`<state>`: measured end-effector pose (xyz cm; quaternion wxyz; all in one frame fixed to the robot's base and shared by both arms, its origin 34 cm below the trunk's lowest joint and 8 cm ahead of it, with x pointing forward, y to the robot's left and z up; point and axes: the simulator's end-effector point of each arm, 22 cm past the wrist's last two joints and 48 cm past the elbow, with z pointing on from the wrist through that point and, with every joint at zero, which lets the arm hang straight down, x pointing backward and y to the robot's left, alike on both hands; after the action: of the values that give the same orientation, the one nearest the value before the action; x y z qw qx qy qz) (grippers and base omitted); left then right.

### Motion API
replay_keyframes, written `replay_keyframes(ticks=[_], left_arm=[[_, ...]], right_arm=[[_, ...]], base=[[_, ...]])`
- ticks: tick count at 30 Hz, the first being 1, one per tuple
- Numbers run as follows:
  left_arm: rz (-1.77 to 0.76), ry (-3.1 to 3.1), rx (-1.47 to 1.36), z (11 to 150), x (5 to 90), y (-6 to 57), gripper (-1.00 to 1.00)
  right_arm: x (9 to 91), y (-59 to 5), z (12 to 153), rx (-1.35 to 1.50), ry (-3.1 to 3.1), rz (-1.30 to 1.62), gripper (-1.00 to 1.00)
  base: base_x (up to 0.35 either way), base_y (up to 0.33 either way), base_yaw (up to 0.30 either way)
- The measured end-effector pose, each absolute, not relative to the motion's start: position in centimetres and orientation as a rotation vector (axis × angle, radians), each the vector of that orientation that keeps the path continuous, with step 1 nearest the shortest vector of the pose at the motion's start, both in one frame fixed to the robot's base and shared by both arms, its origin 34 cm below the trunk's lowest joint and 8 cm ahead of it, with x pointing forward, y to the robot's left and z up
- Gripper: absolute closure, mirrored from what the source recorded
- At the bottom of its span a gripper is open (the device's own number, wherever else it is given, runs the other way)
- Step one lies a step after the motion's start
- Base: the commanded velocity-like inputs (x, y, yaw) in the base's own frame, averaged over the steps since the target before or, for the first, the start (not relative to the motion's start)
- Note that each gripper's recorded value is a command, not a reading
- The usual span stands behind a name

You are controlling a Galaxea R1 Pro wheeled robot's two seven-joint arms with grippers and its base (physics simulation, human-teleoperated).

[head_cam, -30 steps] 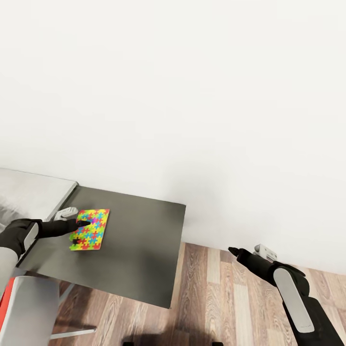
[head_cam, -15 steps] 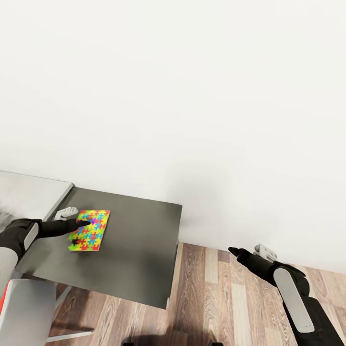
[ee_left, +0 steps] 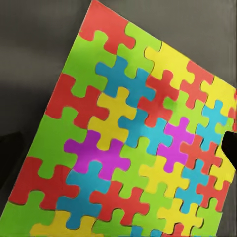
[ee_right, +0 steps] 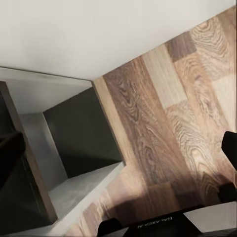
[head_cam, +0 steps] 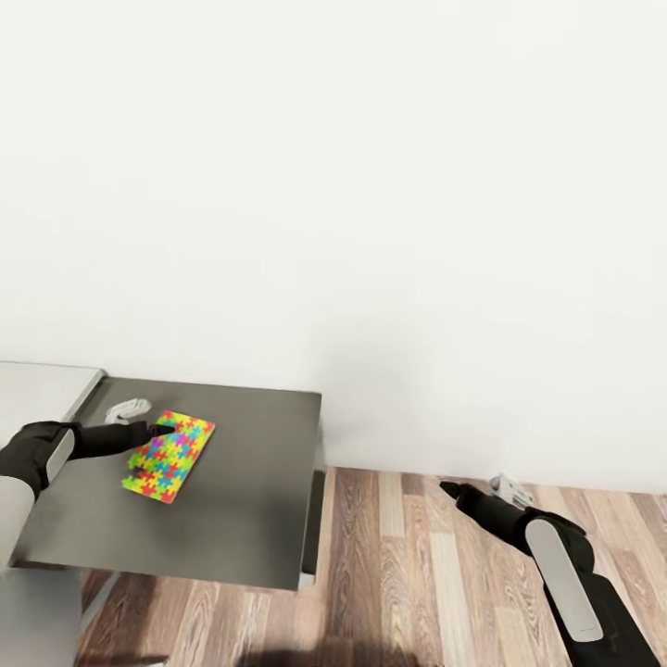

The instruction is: Put all the toys in the child's room - the three board games (two on the bed and one on the table), the two jigsaw puzzles on the table, and the tennis ball on the table - inside the toy box on the table in the child's room.

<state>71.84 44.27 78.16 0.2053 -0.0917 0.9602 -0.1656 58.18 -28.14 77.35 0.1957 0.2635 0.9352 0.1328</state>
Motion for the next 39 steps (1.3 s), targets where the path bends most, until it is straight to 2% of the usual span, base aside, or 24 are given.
replay_keyframes(ticks=[17, 39], left_arm=[[-0.452, 2.656, -0.237, 78.5, 72.25, 44.39, -1.0], [-0.455, 2.656, -0.241, 78.49, 72.26, 44.39, -1.0]], right_arm=[[58.05, -28.17, 77.25, 0.741, 2.624, 0.371, -1.0], [58.06, -28.17, 77.24, 0.741, 2.624, 0.371, -1.0]], base=[[-0.023, -0.048, -0.023], [-0.107, -0.059, 0.0]])
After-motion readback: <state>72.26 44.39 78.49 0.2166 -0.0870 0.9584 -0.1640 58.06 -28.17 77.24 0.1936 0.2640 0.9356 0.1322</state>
